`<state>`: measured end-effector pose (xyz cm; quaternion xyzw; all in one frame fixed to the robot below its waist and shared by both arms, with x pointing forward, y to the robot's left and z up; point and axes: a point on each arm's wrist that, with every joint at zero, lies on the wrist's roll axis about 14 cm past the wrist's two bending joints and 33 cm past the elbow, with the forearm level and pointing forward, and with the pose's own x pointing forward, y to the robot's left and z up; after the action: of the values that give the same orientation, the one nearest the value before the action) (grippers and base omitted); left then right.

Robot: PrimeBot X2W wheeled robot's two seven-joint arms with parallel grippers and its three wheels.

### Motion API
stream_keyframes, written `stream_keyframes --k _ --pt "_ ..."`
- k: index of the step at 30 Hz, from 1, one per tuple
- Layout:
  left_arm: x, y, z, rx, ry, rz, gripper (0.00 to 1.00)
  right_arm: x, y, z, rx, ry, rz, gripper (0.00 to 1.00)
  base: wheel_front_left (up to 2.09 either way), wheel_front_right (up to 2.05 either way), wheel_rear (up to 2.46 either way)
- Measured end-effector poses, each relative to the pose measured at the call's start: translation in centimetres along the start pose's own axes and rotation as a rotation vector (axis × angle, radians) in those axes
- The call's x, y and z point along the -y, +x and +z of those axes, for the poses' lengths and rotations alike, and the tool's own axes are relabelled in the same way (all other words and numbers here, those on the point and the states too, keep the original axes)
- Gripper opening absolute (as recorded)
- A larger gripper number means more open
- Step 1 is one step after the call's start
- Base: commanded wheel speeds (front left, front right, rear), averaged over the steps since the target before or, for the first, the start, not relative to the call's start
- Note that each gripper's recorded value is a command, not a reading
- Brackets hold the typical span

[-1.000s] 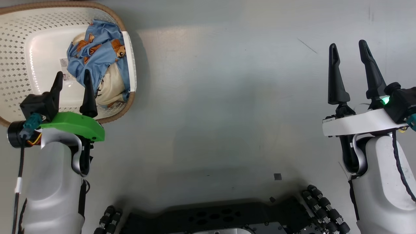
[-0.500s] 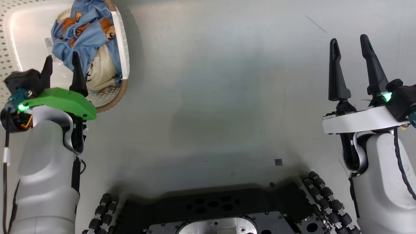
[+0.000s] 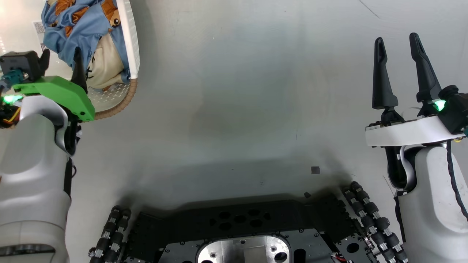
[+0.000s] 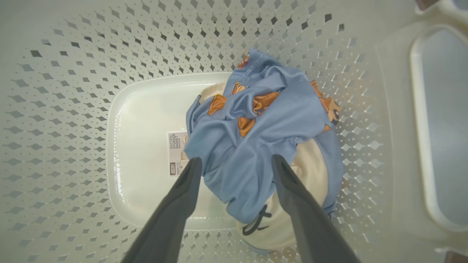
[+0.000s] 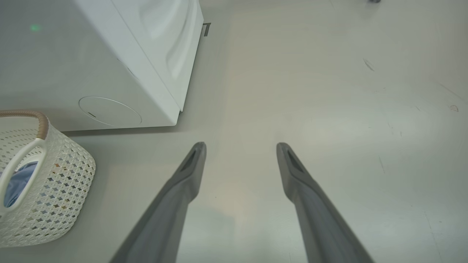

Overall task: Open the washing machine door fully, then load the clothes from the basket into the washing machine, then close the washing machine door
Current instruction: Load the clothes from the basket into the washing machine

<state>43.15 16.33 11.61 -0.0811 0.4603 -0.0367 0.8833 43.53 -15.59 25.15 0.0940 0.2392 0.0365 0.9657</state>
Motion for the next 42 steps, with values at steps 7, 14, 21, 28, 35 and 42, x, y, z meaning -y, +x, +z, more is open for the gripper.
stream_keyframes --k 7,14,21,28,35,42 --pt "-0.1 1.5 -0.1 -0.042 0.036 -0.012 1.0 -0.1 0.1 -1.0 -0.024 0.003 0.005 1.0 0.0 0.0 0.0" --pt "1.2 2.6 -1.1 -0.118 0.031 -0.042 1.0 0.4 -0.1 -1.5 -0.037 0.01 -0.011 1.0 0.0 0.0 0.0" --pt "0.9 3.0 -2.1 -0.193 0.034 -0.04 1.0 0.6 0.0 -1.7 -0.041 0.018 -0.017 1.0 0.0 0.0 0.0" --pt "0.4 4.2 -2.0 -0.227 0.084 -0.045 1.0 0.8 0.1 -2.4 -0.056 0.027 -0.021 1.0 0.0 0.0 0.0" --pt "1.0 5.5 -2.2 -0.245 0.1 -0.066 1.0 1.1 0.2 -3.4 -0.075 0.038 -0.031 1.0 0.0 0.0 0.0" --pt "0.9 5.7 -2.5 -0.258 0.09 -0.062 1.0 1.1 0.2 -3.7 -0.082 0.04 -0.031 1.0 0.0 0.0 0.0"
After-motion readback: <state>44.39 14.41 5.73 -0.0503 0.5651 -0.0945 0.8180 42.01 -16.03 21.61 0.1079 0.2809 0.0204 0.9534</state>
